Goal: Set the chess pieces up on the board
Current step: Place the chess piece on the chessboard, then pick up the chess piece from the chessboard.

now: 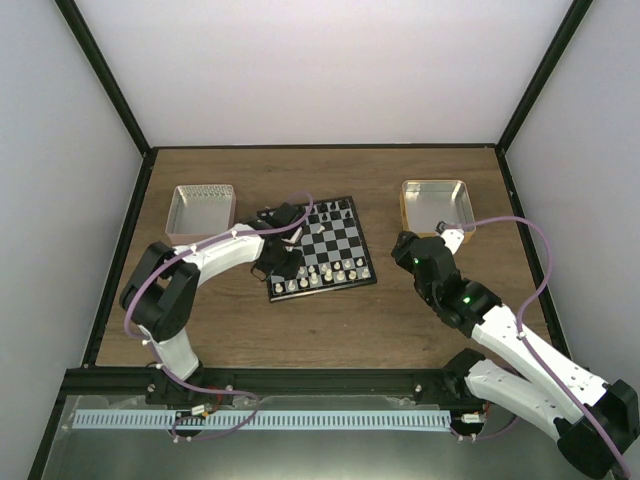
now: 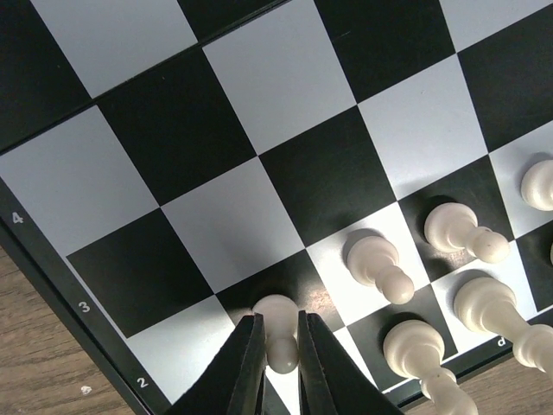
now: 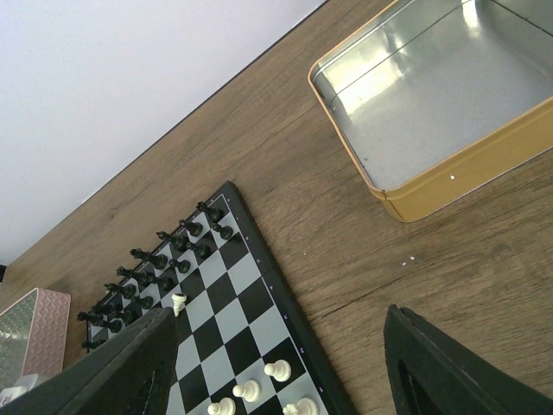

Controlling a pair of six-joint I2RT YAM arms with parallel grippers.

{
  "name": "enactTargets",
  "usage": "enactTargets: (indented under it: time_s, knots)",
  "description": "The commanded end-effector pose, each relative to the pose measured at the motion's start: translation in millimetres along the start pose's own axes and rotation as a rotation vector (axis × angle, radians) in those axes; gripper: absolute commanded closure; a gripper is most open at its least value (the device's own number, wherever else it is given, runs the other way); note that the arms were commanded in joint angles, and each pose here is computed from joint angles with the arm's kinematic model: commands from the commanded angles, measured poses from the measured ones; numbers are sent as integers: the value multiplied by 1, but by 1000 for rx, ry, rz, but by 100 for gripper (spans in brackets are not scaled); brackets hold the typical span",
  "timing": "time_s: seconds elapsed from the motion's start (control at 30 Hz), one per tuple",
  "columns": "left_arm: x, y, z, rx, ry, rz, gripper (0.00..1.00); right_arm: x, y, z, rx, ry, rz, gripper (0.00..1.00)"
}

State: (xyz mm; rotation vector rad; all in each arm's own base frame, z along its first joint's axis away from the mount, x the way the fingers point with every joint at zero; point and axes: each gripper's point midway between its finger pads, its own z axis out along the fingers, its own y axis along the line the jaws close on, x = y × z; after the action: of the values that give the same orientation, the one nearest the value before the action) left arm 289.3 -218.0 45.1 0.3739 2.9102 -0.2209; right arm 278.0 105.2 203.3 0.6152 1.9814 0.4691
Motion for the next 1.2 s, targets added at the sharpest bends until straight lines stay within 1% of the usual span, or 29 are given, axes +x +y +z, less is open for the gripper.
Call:
enactTargets:
  time_s: [0.0,0.37,0.5,0.57,0.7,0.8,0.97,1.07,1.17]
  knots:
    - [5,-1,5,-1,19,4,86,-2,-1,0,-1,-14,9,33]
    - [-3,-4,-3,1,-5,13,83,-2,4,1,-12,-8,7,33]
    - [-16,-7,-19,7,-58,18,82,0,9,3,-28,6,-8,33]
    - [-23,-8,-29,7,-93,19,79,3,14,6,-46,20,-28,33]
    - [-35,-7,-50,0,-161,13,77,17,34,16,-107,94,-93,33]
    - [-45,-1,-73,-22,-250,-4,76,33,49,29,-137,173,-145,33]
    - [-62,9,-125,-31,-474,-49,73,57,77,56,-168,289,-212,38]
    - [-63,16,-158,-27,-613,-49,70,72,90,77,-171,345,-236,43]
    - [-56,25,-176,-44,-697,-48,67,87,105,101,-158,389,-262,47]
